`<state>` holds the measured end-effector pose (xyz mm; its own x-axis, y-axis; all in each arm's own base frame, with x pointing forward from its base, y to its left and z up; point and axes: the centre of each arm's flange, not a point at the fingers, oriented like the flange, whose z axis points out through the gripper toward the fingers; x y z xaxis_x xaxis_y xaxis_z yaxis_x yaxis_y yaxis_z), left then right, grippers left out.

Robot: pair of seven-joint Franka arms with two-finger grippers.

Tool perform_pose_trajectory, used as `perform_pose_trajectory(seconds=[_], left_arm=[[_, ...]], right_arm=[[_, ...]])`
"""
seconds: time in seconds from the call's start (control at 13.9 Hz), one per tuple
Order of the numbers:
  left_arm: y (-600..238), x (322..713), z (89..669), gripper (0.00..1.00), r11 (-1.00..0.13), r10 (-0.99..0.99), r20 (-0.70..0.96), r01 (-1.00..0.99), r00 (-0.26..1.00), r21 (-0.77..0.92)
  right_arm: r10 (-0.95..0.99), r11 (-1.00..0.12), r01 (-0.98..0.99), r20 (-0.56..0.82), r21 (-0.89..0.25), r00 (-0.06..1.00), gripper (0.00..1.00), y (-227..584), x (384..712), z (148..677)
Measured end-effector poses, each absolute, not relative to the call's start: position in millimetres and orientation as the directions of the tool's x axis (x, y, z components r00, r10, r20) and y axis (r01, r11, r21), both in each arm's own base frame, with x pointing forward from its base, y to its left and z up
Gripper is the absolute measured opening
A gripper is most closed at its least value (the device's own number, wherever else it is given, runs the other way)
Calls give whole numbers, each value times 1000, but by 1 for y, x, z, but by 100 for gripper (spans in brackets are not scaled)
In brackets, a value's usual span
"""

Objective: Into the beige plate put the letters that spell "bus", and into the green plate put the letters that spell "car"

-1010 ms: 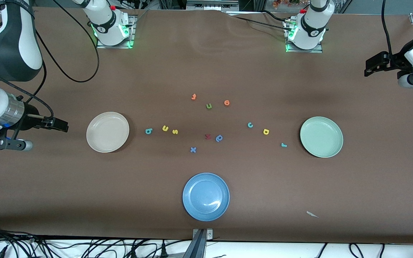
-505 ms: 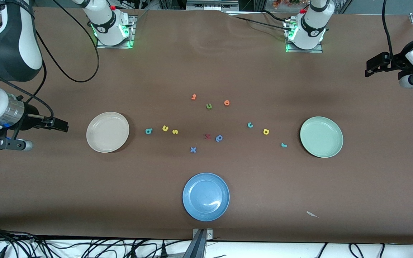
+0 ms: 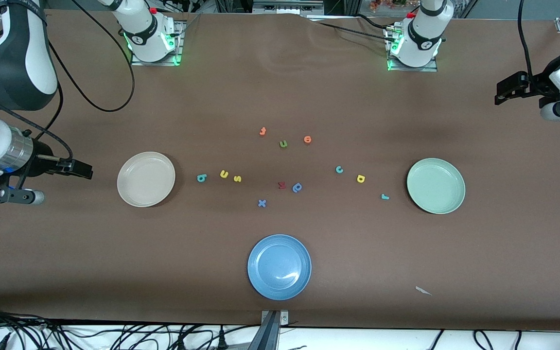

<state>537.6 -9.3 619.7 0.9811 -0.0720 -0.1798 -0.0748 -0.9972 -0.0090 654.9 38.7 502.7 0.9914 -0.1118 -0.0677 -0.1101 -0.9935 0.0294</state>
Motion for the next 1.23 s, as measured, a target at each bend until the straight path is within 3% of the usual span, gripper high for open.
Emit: perform_pose_trajectory(seconds=[0.72,1.01,1.23], left_arm=[[-9,540,606,100,-997,-73,-198,-76,978,-8],[-12,562,543,100,-997,-76,-302,-82,950,-7],[-37,573,506,100,-993,-122,-267,-119,956,27]], right_arm=[[-64,-997,-61,-88,38,994,100,114,648,489],[-80,-996,-74,-108,57,991,100,173,648,446],[-63,-996,-56,-116,66,991,99,205,650,386]])
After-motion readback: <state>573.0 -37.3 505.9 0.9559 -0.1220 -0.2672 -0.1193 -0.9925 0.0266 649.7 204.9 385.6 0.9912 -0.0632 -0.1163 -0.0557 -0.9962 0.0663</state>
